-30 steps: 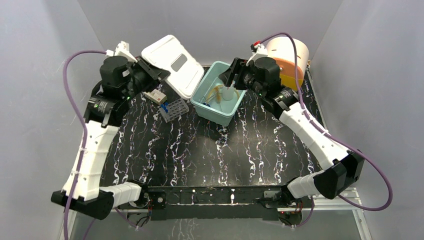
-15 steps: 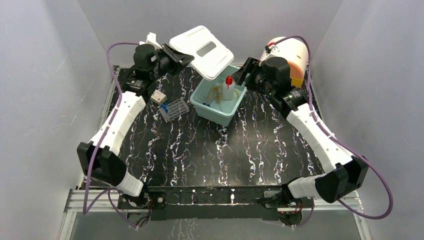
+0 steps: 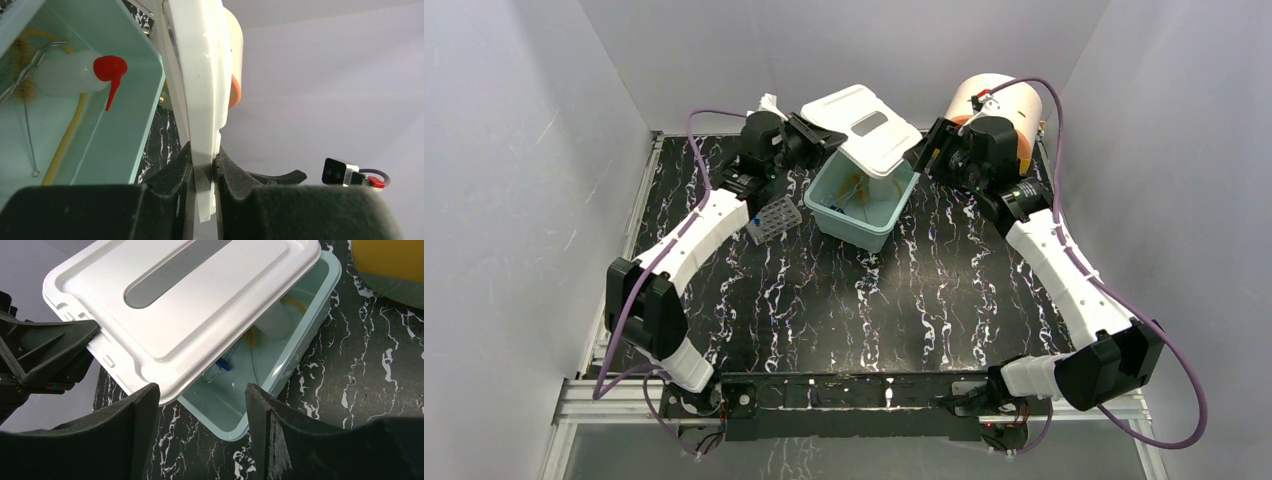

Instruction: Organize the chemistry lab equipment

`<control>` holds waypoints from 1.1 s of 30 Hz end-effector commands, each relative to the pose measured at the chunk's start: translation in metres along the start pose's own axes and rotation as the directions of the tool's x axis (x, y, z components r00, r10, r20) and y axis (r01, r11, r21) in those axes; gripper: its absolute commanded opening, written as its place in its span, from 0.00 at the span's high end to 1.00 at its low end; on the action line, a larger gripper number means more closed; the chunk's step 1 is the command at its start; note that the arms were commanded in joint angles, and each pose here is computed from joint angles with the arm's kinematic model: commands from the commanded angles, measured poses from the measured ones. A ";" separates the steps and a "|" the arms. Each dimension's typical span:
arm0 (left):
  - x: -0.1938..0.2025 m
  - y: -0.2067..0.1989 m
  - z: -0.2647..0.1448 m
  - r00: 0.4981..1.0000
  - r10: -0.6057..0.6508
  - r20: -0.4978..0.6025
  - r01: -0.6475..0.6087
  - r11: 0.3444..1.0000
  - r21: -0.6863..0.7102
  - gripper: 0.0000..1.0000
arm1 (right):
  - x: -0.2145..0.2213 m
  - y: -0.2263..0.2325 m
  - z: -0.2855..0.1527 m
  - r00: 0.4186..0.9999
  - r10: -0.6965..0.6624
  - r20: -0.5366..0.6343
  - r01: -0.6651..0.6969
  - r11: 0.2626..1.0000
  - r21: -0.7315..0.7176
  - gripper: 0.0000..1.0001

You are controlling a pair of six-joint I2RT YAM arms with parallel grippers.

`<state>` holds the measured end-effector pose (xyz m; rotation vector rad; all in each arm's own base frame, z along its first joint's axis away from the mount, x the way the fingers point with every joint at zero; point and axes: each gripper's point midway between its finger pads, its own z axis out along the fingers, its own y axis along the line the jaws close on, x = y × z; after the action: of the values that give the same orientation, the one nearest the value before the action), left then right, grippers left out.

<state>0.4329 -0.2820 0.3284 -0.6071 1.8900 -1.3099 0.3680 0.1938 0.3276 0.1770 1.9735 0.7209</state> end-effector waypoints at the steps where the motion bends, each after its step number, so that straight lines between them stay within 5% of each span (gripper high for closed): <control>1: -0.009 -0.025 0.003 0.994 -0.014 0.110 0.006 0.997 0.071 1.00 | 0.004 0.002 0.000 1.000 -0.008 -0.018 0.008 0.999 -0.033 0.29; 8: -0.006 0.003 0.009 0.984 -0.069 0.166 0.069 0.998 0.008 1.00 | 0.014 -0.010 0.002 0.999 -0.006 -0.050 0.005 1.000 -0.008 0.29; 17: 0.024 0.013 0.013 0.984 -0.149 0.098 0.148 0.989 0.011 0.99 | 0.024 -0.028 0.008 0.996 -0.022 -0.089 0.027 0.998 0.056 0.30; 33: 0.051 0.034 -0.001 0.983 -0.150 0.107 0.156 0.987 -0.046 0.98 | 0.024 -0.053 0.019 0.996 -0.023 -0.081 0.037 0.984 0.174 0.30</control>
<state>0.4095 -0.3179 0.2706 -0.8346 1.8808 -1.3327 0.3724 0.1736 0.2721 0.2194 2.1259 0.5822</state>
